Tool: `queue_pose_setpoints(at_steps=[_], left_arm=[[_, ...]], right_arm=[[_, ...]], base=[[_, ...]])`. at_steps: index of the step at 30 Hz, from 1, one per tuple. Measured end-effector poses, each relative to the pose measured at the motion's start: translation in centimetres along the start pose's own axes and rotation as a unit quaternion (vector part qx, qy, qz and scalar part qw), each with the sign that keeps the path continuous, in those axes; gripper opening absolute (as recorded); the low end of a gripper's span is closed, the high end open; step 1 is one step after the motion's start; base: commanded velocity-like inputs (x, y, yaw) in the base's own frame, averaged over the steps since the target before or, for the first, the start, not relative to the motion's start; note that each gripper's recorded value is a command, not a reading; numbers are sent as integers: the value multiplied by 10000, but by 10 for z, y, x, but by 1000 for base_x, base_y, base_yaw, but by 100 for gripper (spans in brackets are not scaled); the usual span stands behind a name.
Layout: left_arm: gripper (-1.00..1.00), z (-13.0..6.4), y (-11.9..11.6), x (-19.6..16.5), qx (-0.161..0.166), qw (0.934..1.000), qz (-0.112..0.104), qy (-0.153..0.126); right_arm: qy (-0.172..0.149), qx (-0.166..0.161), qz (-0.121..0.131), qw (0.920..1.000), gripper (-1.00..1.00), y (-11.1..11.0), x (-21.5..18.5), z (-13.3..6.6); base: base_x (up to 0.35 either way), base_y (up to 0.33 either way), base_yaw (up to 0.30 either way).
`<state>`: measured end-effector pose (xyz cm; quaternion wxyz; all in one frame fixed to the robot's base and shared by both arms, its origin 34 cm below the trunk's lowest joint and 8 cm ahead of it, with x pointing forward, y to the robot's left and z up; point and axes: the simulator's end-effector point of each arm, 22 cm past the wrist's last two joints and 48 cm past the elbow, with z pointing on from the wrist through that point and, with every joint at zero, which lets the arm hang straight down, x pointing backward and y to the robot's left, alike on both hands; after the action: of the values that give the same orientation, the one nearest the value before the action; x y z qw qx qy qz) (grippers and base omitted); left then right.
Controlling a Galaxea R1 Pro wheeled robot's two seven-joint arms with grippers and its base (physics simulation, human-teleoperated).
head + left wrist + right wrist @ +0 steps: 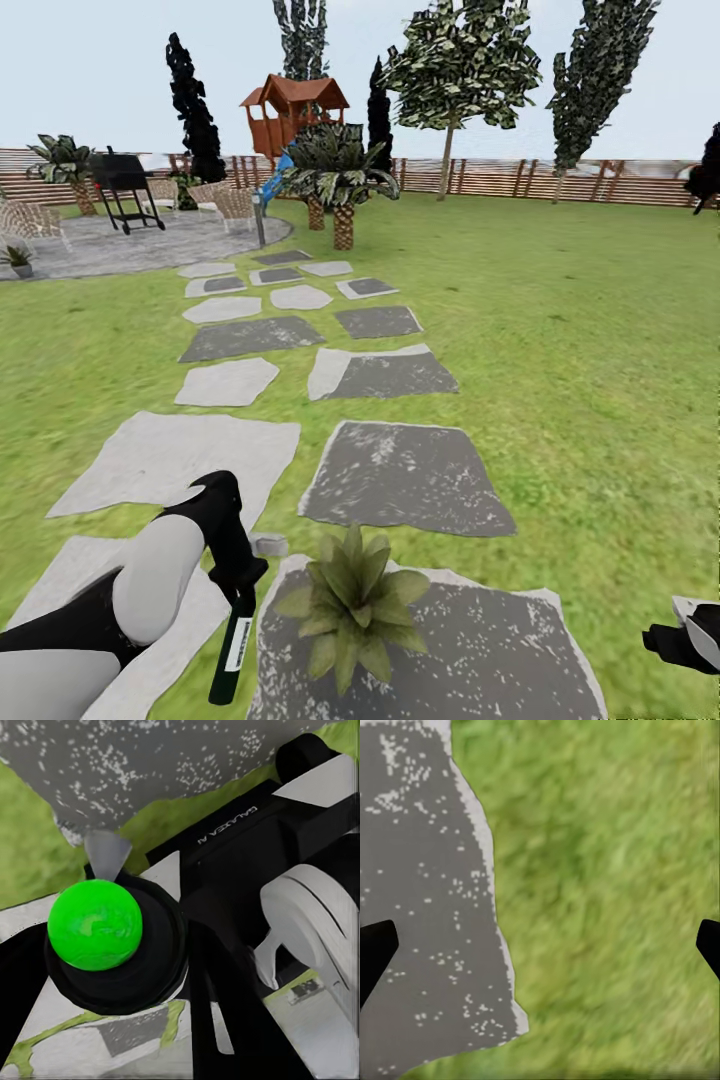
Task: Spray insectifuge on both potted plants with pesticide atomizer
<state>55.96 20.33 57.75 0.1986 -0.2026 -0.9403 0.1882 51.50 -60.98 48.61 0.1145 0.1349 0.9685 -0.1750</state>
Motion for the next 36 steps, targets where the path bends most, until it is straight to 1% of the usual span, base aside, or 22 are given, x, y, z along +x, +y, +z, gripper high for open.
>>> queue_pose_setpoints(at_steps=[2, 8, 14, 18, 22, 27, 36], left_arm=[[-100, 6, -4, 3, 62, 9999, 35, 98], [-100, 14, -10, 9, 158, 9996, 78, 234], [-100, 16, -9, 11, 163, 9995, 70, 261], [-100, 27, -18, 18, 295, 9985, 123, 435], [-100, 33, -22, 22, 366, 9978, 152, 535], [-100, 37, -24, 27, 408, 9972, 153, 608], [-100, 38, -24, 27, 415, 9972, 131, 616]], right_arm=[[0, 0, 1, 10000, 100, 0, 0, 0], [-1, 0, 0, 10000, 100, 0, 0, 0], [1, 4, -10, 10000, 100, 0, 0, 0], [1, -1, -10, 10000, 100, 0, 0, 0], [4, -2, -11, 10000, 100, 0, 0, 0], [0, -3, -12, 10000, 100, 0, 0, 0], [3, -9, -12, 10000, 100, 1, 0, 0]], base=[[20, 25, -35], [5, 6, -14], [0, 0, -234], [0, 0, -155], [0, 0, -34], [0, 0, -6], [1, 1, -13]])
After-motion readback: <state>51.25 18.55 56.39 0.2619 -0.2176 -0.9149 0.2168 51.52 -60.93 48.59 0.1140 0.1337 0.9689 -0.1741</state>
